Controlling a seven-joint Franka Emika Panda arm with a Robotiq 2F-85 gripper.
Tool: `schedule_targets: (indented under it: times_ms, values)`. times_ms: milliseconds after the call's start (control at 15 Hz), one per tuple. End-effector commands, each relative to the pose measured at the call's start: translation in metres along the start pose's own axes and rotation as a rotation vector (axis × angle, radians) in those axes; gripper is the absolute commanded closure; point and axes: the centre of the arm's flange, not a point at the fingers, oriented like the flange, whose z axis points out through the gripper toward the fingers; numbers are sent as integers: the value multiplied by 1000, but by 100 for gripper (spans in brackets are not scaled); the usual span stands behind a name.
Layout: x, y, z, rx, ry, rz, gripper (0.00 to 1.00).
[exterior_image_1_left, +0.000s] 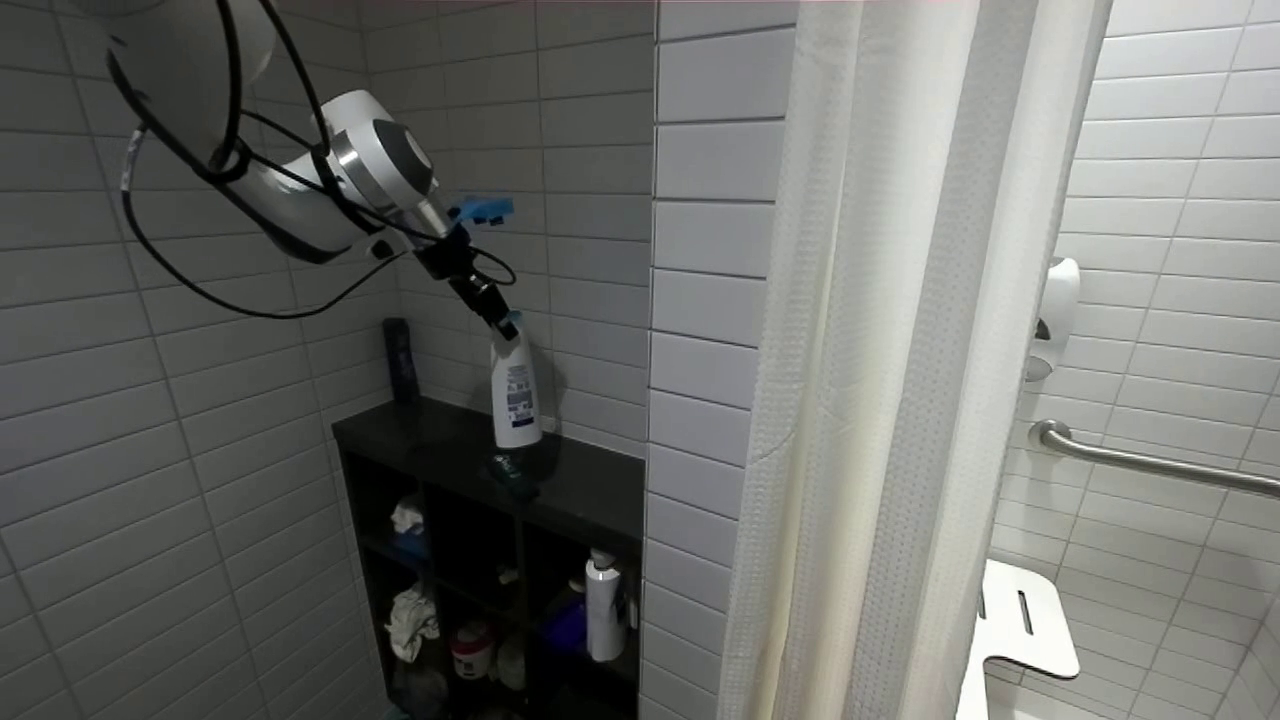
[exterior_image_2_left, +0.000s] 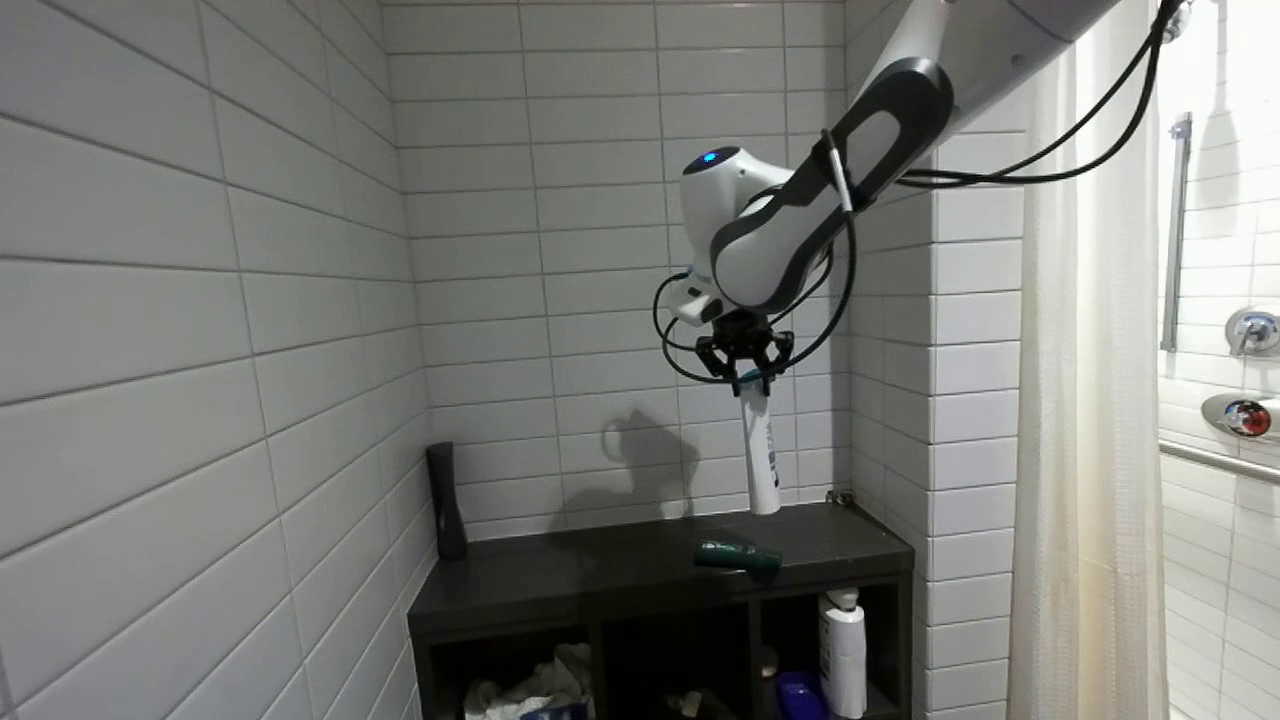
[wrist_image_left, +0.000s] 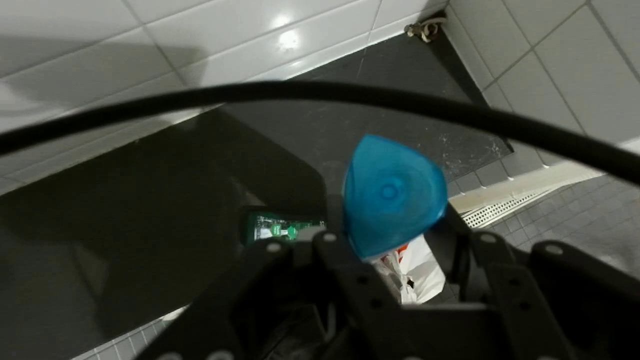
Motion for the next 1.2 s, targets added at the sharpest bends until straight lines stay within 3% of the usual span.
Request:
schedule_targets:
  times_ms: [0,600,1133]
  values:
    - [8,-16,13,-46,24,31,82]
    - [36,-35,40,-91,63,73,82]
    - [17,0,9,-127,-4,-51,82]
